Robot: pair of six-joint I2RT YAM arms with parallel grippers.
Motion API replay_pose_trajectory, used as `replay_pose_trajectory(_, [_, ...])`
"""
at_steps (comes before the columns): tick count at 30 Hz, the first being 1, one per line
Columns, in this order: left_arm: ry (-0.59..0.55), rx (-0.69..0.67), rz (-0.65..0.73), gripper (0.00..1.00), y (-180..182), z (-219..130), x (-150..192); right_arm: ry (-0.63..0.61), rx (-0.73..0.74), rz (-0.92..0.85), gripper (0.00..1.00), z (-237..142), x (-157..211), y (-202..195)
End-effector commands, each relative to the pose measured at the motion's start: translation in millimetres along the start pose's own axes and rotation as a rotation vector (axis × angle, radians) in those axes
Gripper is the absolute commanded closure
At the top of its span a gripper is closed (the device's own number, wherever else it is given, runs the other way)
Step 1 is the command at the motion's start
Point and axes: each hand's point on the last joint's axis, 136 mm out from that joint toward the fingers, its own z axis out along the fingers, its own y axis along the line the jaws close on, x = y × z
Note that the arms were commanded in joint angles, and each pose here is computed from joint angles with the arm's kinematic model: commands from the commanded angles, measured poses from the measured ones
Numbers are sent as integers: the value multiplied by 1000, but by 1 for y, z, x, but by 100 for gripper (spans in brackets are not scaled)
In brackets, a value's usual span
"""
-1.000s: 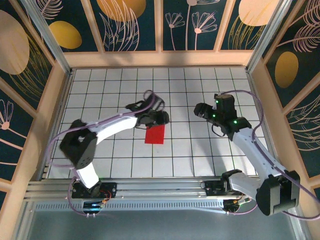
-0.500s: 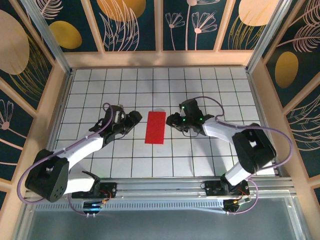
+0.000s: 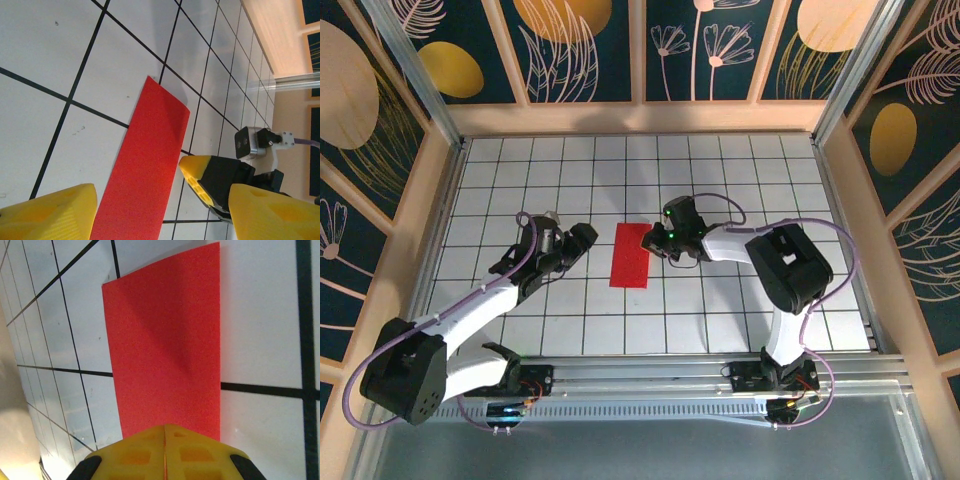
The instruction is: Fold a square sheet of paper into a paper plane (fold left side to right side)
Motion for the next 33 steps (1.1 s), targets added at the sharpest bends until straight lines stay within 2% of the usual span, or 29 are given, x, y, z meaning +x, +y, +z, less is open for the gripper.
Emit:
replay_pose_trajectory(1, [2,-40,14,30,9,0,0,19,8,-14,91,7,3,3])
replay_pose_trajectory(11, [112,-65,62,30,13,17,14,62,49,-18,94,13,21,-22])
replay_pose_trajectory(21, [402,-1,95,44,13,49,59,141,71,-166,99,17,35,-39])
replay_pose_trajectory(27, [456,-51,134,49,22,68,62,157,76,-214,100,15,37,-43])
replay_pose_trajectory(33, [478,-47,131,55,23,81,63,160,69,-212,100,15,39,-42])
